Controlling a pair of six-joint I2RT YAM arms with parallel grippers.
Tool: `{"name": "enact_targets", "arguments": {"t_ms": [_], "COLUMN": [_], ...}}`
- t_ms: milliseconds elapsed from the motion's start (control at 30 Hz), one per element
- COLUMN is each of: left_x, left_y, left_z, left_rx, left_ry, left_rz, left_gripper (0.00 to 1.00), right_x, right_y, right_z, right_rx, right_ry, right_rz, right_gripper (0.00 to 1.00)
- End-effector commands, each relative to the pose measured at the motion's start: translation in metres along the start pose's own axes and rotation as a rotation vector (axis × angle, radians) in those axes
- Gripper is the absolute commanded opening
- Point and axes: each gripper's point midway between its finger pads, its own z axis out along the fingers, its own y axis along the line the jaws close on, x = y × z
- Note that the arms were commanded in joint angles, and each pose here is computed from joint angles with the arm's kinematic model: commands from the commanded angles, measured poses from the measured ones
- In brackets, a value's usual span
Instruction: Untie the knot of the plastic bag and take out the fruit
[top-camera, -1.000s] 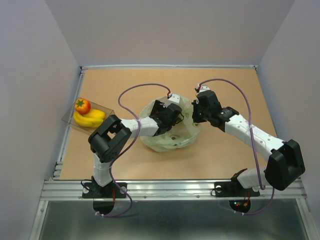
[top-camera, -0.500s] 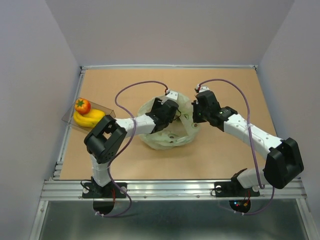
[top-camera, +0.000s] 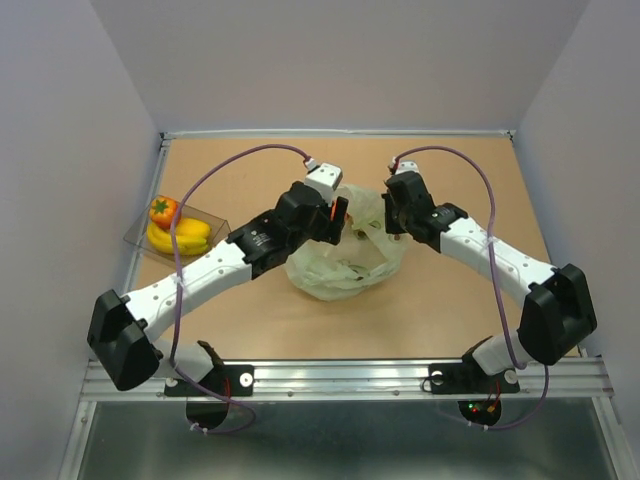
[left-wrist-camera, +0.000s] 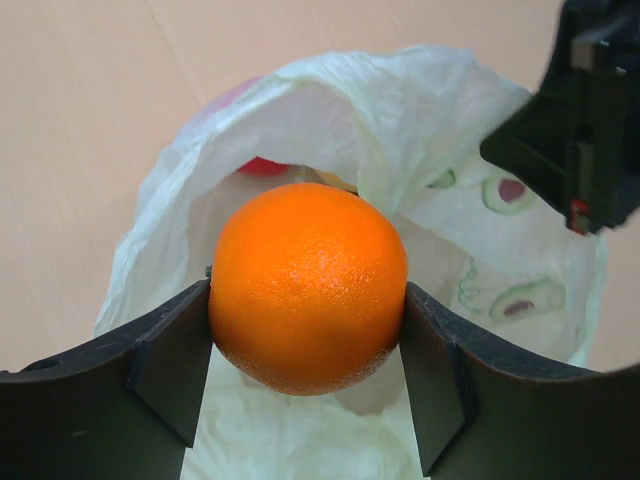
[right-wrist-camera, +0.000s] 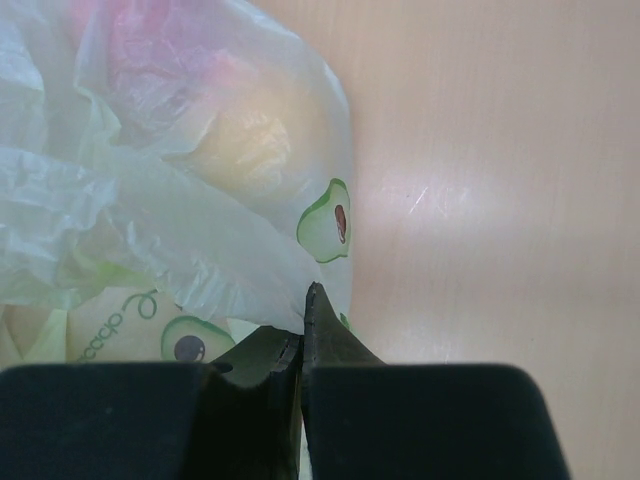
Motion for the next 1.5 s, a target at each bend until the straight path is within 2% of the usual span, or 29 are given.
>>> {"name": "enact_targets", "arguments": {"t_ms": [0,100,200,267,367,400,600,700,867,933,1167,1267,1300,1333,1467], "left_x": [-0.036,-0.058,-0.061,-0.053,-0.029,-0.02,0.014,0.028,0.061,0.071,0.136,0.141,0.135,0.137,0.138], "left_y": [-0.011,0.023,0.082,0.134,0.186,0.214,0.293,0.317,0.326,0.325,0.322,0.324,0.327,0.327,0.325], "left_z": [-0.04,-0.048,-0.052,-0.056,-0.06,-0.065,-0.081,-0.083,-0.087,-0.089,-0.095,-0.107,-0.111,-0.113,-0.119], "left_rx": [0.097,0.002,-0.186,-0.343,-0.49,-0.563,-0.787,-0.844,-0.908,-0.927,-0.968,-0.998,-1.007,-1.007,-1.017], "left_ry": [-0.019,-0.039,-0.037,-0.035,0.007,0.018,0.023,0.031,0.122,0.112,0.239,0.238,0.197,0.194,0.179], "left_rz": [-0.05,-0.132,-0.211,-0.276,-0.376,-0.418,-0.48,-0.503,-0.548,-0.582,-0.624,-0.616,-0.615,-0.621,-0.651], "left_gripper": [0.1,0.1,0.1,0.1,0.1,0.1,0.11,0.11,0.13,0.13,0.15,0.16,0.23,0.26,0.24], "right_x": [-0.026,-0.02,-0.011,-0.005,-0.003,-0.001,0.001,-0.001,-0.006,-0.008,-0.005,-0.006,-0.008,-0.009,-0.013], "right_y": [-0.006,-0.004,-0.002,-0.001,-0.002,-0.001,0.004,0.004,0.001,0.0,-0.004,-0.004,-0.005,-0.004,-0.005], "right_z": [-0.001,-0.002,-0.005,-0.009,-0.015,-0.017,-0.029,-0.033,-0.037,-0.039,-0.033,-0.031,-0.031,-0.031,-0.027], "right_rx": [0.042,0.019,-0.005,-0.028,-0.041,-0.053,-0.109,-0.121,-0.111,-0.106,-0.072,-0.068,-0.059,-0.055,-0.041], "right_ry": [-0.062,-0.048,-0.033,-0.026,-0.031,-0.028,-0.039,-0.05,-0.07,-0.079,-0.067,-0.064,-0.067,-0.066,-0.066], "right_rz": [0.012,0.021,0.021,0.012,0.009,0.006,-0.001,-0.005,0.008,0.012,0.018,0.016,0.016,0.016,0.017], "right_gripper": [0.01,0.01,0.01,0.01,0.01,0.01,0.01,0.01,0.01,0.01,0.01,0.01,0.01,0.01,0.01]}}
